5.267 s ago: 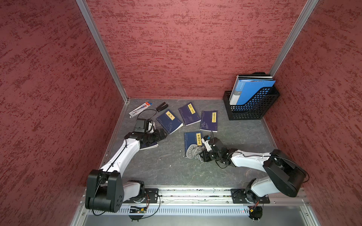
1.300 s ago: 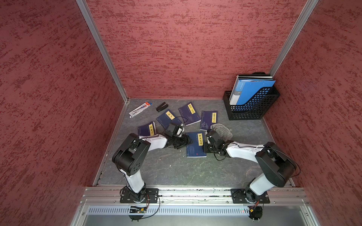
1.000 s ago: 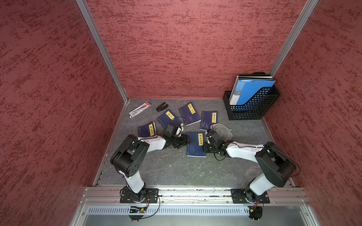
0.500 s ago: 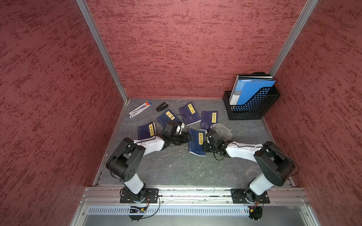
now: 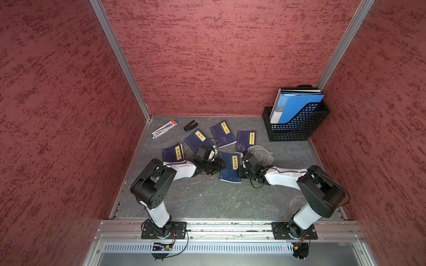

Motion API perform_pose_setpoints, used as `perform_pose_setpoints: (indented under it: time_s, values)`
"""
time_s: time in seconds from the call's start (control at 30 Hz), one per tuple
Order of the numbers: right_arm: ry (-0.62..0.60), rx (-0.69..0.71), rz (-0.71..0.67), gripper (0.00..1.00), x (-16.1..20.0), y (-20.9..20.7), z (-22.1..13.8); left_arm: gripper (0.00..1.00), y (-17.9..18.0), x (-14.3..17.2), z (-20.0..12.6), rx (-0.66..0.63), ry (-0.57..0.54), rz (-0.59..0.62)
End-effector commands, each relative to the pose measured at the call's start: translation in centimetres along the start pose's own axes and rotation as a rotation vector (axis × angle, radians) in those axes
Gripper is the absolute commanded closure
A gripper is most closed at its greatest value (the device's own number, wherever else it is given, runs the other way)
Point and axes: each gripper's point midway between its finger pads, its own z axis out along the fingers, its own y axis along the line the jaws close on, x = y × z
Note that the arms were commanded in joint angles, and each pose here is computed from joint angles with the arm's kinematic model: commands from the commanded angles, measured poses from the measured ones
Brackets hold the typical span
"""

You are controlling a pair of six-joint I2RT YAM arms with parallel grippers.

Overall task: Wipe the cover of the book
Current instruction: Pick up the book from the center of the board, then place the book on the book.

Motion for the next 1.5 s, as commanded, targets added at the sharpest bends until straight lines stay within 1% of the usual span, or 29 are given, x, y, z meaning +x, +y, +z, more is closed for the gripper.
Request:
perform_pose_setpoints:
  time_s: [0.0,0.07,0.2,0.37,0.4,0.5,0.6,0.73,0.83,0.9,1.0,1.1,1.3,1.4,1.47]
  values:
    - [0.098,0.036,-0.018,0.73,3.0,-1.0,1.0,0.5,-2.4,-0.3,0.0,0.081,-0.005,0.033]
    - [0.098,0.035,-0.018,0.73,3.0,-1.0,1.0,0.57,-2.0,-0.4,-0.2,0.055,-0.014,0.037]
    - [0.091,0.034,-0.02,0.72,2.8,-0.9,0.9,0.68,-1.2,-0.5,-0.7,-0.001,-0.031,0.051]
    - [0.056,0.026,-0.025,0.69,1.8,-0.4,0.3,0.98,-0.5,-0.5,-0.8,-0.042,-0.025,0.06]
    - [0.051,0.023,-0.031,0.68,1.6,-0.3,0.2,1.0,-0.5,-0.5,-1.0,-0.045,-0.025,0.064]
    - [0.026,0.025,-0.05,0.64,0.4,0.3,-0.5,1.0,-0.6,-0.8,-1.8,-0.058,-0.024,0.081]
    - [-0.021,0.013,-0.074,0.55,-1.3,1.2,-1.5,1.0,-0.6,-1.2,-3.8,-0.069,-0.033,0.088]
    - [-0.096,-0.048,-0.109,0.46,-3.6,3.1,-3.2,1.0,-0.5,-2.2,-8.2,-0.073,-0.073,0.084]
    - [-0.124,-0.09,-0.133,0.38,-4.6,4.3,-3.8,1.0,-0.2,-3.0,-12.0,-0.078,-0.121,0.072]
    - [-0.132,-0.103,-0.148,0.36,-4.9,4.6,-3.9,1.0,0.1,-3.5,-14.4,-0.089,-0.157,0.06]
    - [-0.147,-0.117,-0.168,0.34,-5.3,5.1,-4.0,1.0,1.2,-4.1,-17.6,-0.1,-0.212,0.004]
    - [-0.158,-0.124,-0.182,0.33,-5.6,5.4,-4.1,1.0,1.5,-4.3,-20.4,-0.068,-0.248,-0.066]
    - [-0.168,-0.156,-0.216,0.32,-6.2,6.4,-4.1,0.99,1.7,-4.5,-26.1,-0.1,-0.333,-0.09]
    - [-0.167,-0.168,-0.237,0.32,-6.3,6.6,-4.0,0.97,2.6,-5.4,-28.8,-0.119,-0.387,-0.123]
    - [-0.169,-0.177,-0.251,0.32,-6.4,6.8,-4.0,0.94,3.2,-6.3,-29.9,-0.092,-0.408,-0.161]
